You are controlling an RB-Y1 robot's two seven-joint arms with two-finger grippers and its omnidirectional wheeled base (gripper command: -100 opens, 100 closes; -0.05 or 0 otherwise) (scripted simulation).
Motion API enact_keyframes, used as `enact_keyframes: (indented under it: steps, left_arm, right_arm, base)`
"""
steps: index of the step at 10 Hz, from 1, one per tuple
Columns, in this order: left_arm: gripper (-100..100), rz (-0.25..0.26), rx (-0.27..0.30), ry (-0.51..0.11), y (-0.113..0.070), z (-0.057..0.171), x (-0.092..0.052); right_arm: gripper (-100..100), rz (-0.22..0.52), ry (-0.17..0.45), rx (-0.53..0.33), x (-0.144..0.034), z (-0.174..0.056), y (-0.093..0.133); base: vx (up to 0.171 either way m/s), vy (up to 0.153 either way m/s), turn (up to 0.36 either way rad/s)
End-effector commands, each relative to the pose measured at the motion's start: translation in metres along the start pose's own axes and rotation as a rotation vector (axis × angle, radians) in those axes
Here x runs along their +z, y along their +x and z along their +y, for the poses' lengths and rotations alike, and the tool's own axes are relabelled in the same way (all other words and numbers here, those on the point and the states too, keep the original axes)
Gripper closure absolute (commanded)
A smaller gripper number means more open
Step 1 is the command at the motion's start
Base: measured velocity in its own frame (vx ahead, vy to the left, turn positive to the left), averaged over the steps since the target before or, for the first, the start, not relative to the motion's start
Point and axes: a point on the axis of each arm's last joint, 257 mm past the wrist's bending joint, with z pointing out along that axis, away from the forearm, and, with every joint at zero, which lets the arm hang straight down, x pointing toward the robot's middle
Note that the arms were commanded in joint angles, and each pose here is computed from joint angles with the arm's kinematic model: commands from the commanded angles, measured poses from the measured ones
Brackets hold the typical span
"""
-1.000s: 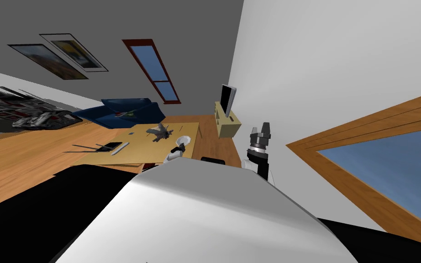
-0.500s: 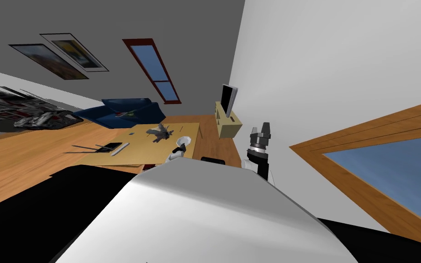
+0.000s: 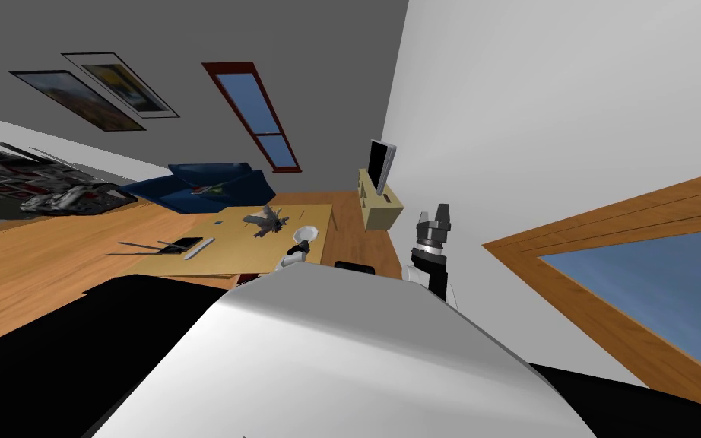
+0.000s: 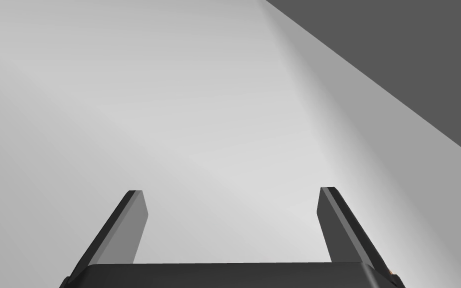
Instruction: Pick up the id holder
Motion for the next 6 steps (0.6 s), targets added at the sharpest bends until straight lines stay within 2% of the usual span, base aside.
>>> enact_keyframes:
  steps: [1, 2, 5, 6]
  left_arm:
    - [0, 0.000, 0.000, 0.000, 0.0000, 0.0000, 0.0000]
    - [100, -0.002, -0.001, -0.001, -0.0033, -0.0044, -0.0040]
    - [100, -0.003, 0.000, 0.001, -0.0054, -0.0077, -0.0066]
    - [0, -0.003, 0.000, -0.001, -0.0056, -0.0072, -0.0068]
  right_arm:
    - [0, 0.000, 0.000, 0.000, 0.0000, 0.0000, 0.0000]
    - [0, 0.000, 0.000, 0.000, 0.0000, 0.0000, 0.0000]
    - [0, 0.000, 0.000, 0.000, 0.0000, 0.0000, 0.0000]
    - [0, 0.000, 0.000, 0.000, 0.0000, 0.0000, 0.0000]
  base:
    - [0.000, 0.000, 0.000]
    - [-0.025, -0.021, -0.016]
    - [-0.035, -0.035, -0.005]
    - [0.000, 0.000, 0.000]
